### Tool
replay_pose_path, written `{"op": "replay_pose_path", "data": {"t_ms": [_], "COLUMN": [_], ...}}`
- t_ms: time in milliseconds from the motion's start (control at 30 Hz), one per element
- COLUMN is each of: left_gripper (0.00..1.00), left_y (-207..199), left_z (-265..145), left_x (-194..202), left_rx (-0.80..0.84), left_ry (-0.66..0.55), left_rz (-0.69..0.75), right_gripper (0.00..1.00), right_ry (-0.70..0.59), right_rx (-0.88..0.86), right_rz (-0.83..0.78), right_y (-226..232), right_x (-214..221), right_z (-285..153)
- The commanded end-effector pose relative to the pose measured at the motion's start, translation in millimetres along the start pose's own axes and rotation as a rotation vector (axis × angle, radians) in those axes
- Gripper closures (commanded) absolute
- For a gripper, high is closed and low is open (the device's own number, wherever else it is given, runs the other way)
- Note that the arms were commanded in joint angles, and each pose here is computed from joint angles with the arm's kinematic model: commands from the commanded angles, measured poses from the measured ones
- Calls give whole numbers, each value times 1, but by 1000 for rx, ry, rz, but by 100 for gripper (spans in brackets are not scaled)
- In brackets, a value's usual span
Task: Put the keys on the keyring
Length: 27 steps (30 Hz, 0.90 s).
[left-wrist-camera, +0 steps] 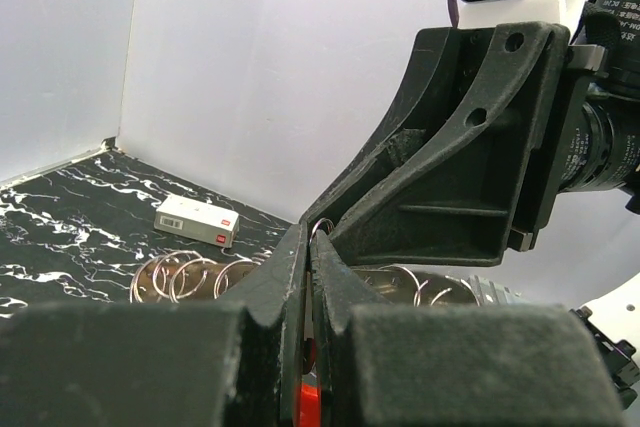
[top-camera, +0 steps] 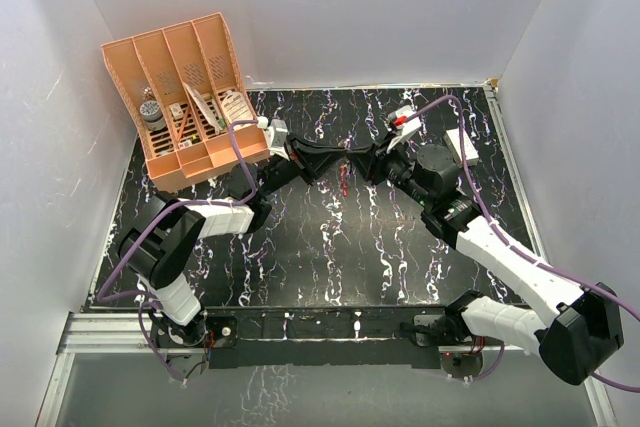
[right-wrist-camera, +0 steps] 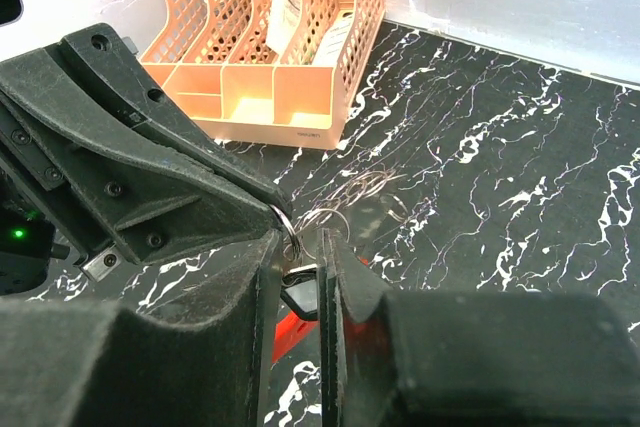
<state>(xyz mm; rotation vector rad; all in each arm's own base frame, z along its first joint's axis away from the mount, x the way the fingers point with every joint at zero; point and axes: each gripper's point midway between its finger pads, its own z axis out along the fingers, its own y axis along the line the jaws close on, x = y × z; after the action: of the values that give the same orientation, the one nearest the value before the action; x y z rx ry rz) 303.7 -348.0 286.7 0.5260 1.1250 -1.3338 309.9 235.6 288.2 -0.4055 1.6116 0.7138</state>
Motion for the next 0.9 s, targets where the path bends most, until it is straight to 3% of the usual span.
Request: {"op": "replay_pose_path", "data": {"t_ms": [0,167,333,633,867], "left_gripper": [100,100,100,100,89], "left_y": [-51,-51,-54,-49,-44], "left_z": [6,5,5,3,9], "left_x": [-70,-67,-64,-47,-26], "left_rx": [177,186,208,213,221], "left_ry": [-204,-193,-175,-100,26], "left_rz": [148,137,127,65,25], "right_gripper": [82,86,99,100,100], "right_ry": [-70,-75,-75,-58,11], "right_rx": [-21,-39,-60,-57,-58], "right_rz": [-18,-30,-65,-121,-192], "right_y": [2,4,6,5,2], "right_x": [-18,-18,-19,-18,-12], "right_z": [1,1,2,-2,-1]}}
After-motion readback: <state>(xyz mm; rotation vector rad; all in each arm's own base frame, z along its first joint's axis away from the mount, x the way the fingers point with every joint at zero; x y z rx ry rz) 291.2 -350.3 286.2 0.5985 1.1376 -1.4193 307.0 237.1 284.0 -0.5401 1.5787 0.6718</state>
